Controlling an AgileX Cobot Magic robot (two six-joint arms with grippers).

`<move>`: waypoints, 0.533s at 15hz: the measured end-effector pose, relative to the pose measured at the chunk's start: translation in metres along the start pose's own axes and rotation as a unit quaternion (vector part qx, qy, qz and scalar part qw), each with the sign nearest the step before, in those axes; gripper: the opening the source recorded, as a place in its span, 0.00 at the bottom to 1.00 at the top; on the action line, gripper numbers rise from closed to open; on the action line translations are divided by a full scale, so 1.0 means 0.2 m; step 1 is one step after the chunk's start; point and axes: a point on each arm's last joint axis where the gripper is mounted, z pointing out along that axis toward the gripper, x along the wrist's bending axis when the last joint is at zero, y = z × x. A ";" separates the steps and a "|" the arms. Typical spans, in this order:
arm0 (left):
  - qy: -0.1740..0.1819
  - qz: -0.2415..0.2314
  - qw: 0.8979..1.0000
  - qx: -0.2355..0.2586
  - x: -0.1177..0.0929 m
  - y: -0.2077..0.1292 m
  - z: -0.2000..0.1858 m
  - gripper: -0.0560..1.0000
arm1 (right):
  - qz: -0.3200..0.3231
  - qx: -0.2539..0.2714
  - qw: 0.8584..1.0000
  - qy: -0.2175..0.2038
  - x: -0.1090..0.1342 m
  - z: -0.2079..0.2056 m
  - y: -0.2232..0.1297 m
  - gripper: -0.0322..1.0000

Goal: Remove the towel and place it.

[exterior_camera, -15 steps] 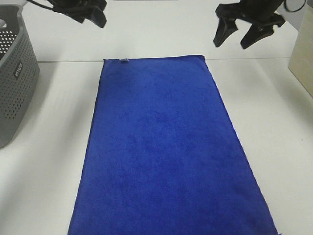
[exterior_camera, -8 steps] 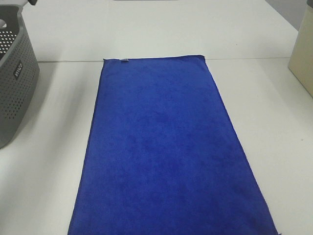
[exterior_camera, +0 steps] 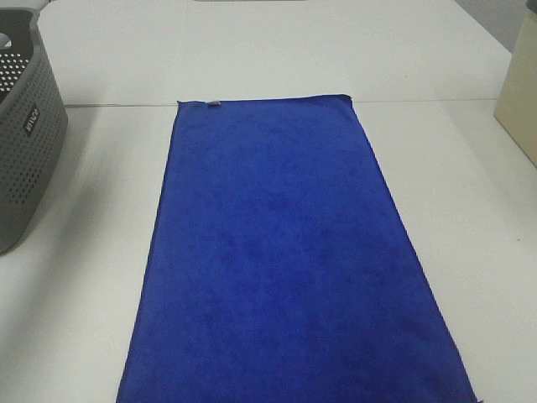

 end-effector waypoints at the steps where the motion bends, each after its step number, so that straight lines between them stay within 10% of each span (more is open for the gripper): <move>1: 0.004 -0.004 1.000 0.000 0.01 -0.11 -0.06 0.62 | -0.001 -0.005 1.000 0.000 0.01 -0.06 -0.12 0.78; 8: 0.039 0.034 0.993 -0.107 0.09 -0.84 -0.52 0.62 | -0.032 -0.089 0.995 -0.021 0.05 -0.28 -0.99 0.78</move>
